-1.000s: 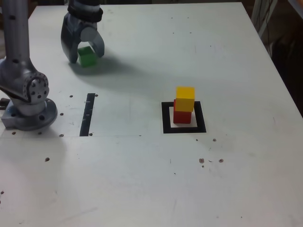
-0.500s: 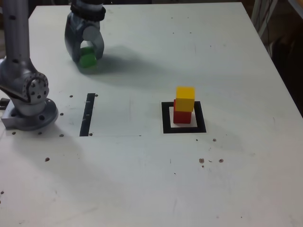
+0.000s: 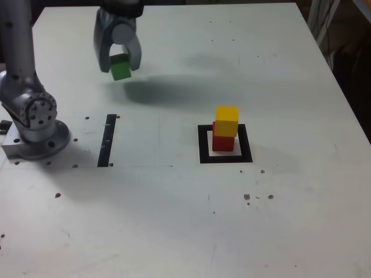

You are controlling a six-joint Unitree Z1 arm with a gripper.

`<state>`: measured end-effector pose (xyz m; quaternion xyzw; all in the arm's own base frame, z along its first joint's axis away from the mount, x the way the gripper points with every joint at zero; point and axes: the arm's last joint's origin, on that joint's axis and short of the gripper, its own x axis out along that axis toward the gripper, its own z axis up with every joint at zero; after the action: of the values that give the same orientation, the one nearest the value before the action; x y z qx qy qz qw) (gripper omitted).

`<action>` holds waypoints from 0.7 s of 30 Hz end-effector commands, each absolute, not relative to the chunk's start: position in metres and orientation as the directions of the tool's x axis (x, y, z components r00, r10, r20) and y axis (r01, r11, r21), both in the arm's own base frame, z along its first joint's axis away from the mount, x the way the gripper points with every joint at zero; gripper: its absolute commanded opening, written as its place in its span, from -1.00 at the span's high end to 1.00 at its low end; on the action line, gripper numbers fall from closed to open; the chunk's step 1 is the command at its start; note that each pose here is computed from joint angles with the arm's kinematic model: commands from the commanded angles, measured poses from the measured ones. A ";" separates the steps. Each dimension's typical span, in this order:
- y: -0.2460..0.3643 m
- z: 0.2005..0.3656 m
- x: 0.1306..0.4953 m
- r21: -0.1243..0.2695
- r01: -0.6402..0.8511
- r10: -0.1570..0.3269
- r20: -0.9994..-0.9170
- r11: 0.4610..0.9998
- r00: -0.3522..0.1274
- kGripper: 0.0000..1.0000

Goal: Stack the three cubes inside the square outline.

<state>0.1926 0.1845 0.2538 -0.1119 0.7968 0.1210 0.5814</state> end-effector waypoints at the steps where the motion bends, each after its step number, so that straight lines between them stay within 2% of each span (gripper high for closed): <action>1: 0.162 0.270 0.208 0.066 -0.254 -0.018 -0.949 0.965 -0.315 0.55; 3: 0.142 0.288 0.224 0.079 -0.205 0.012 -0.951 0.975 -0.308 0.55; 8: 0.093 0.326 0.261 0.100 -0.077 0.080 -0.970 0.992 -0.229 0.55; 12: 0.062 0.347 0.275 0.114 -0.010 0.110 -0.975 0.993 -0.192 0.55; 17: 0.028 0.358 0.298 0.118 0.048 0.124 -0.979 0.992 -0.161 0.56; 21: 0.005 0.354 0.319 0.100 0.076 0.111 -0.982 0.992 -0.150 0.56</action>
<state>0.3156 0.0202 0.3566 0.0504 0.7536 0.0298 0.6547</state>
